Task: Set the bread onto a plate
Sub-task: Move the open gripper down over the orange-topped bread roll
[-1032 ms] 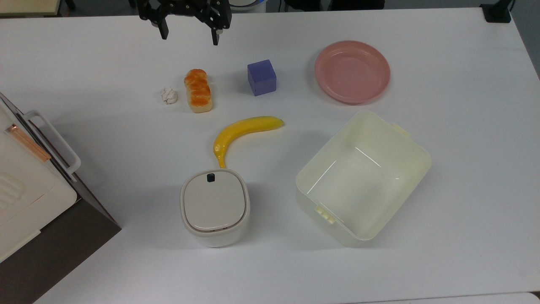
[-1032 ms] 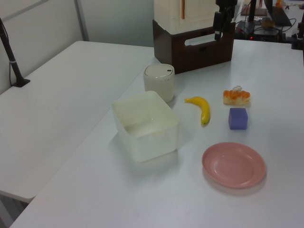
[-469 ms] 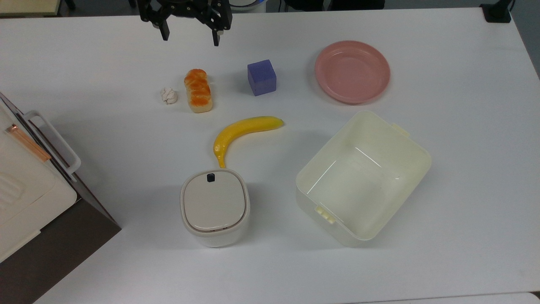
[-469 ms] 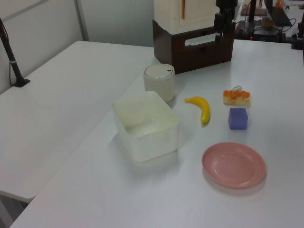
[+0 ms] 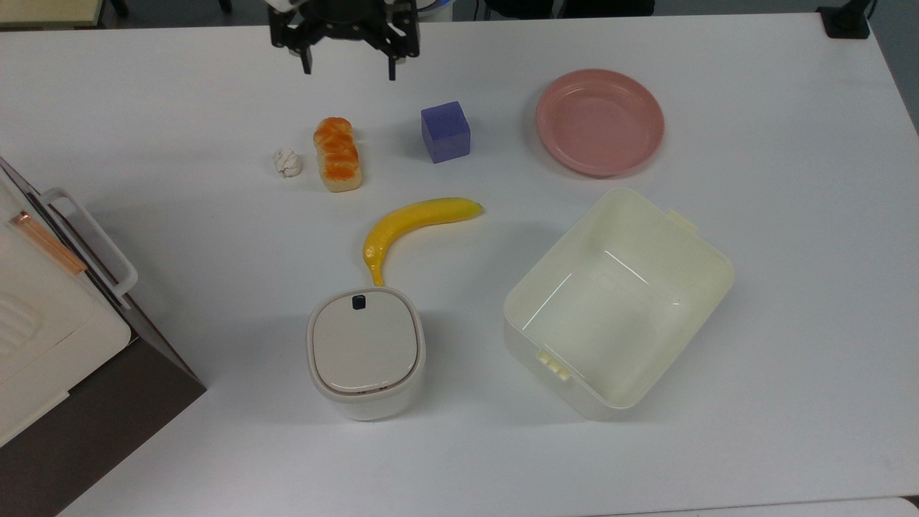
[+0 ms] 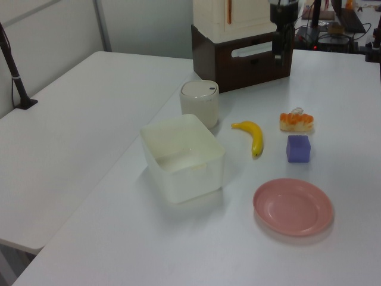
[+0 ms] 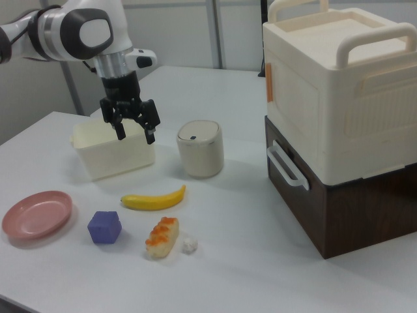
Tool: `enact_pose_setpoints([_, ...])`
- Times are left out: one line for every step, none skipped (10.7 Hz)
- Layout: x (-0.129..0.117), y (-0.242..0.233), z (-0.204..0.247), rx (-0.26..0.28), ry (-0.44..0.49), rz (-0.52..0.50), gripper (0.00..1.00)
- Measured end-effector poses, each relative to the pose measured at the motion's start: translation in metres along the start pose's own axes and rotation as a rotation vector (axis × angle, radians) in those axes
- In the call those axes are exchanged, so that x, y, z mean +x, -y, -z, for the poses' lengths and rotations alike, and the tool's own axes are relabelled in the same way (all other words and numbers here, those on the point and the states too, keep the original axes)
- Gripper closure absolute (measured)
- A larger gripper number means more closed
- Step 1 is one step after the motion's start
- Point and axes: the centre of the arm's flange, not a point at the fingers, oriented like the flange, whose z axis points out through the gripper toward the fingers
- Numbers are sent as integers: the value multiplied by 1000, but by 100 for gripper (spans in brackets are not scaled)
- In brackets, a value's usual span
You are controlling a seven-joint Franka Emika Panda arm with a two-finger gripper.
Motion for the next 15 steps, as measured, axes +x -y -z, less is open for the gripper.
enact_pose_setpoints([1,6,-4,-10,9,12,0])
enact_pose_setpoints([1,7,-6,-13,13,12,0])
enact_pose_setpoints([1,6,-7,-13,14,11,0])
enact_pose_setpoints([0,6,-10,-13,20,11,0])
enact_pose_setpoints([-1,6,-17,-12,36,16,0])
enact_pose_setpoints([-2,6,-30,-11,54,25,0])
enact_pose_setpoints([-2,7,-49,-11,59,32,0])
enact_pose_setpoints([-3,8,-73,-10,59,34,0])
enact_pose_setpoints([-5,8,-92,-9,65,38,0])
enact_pose_setpoints([-8,8,-107,-8,73,42,0])
enact_pose_setpoints([-11,9,-119,-7,76,44,0])
enact_pose_setpoints([-13,10,-131,-7,78,48,0])
enact_pose_setpoints([-16,11,-142,-6,82,52,0])
enact_pose_setpoints([-19,12,-152,-8,89,55,0])
enact_pose_setpoints([-21,11,-158,-18,92,61,0])
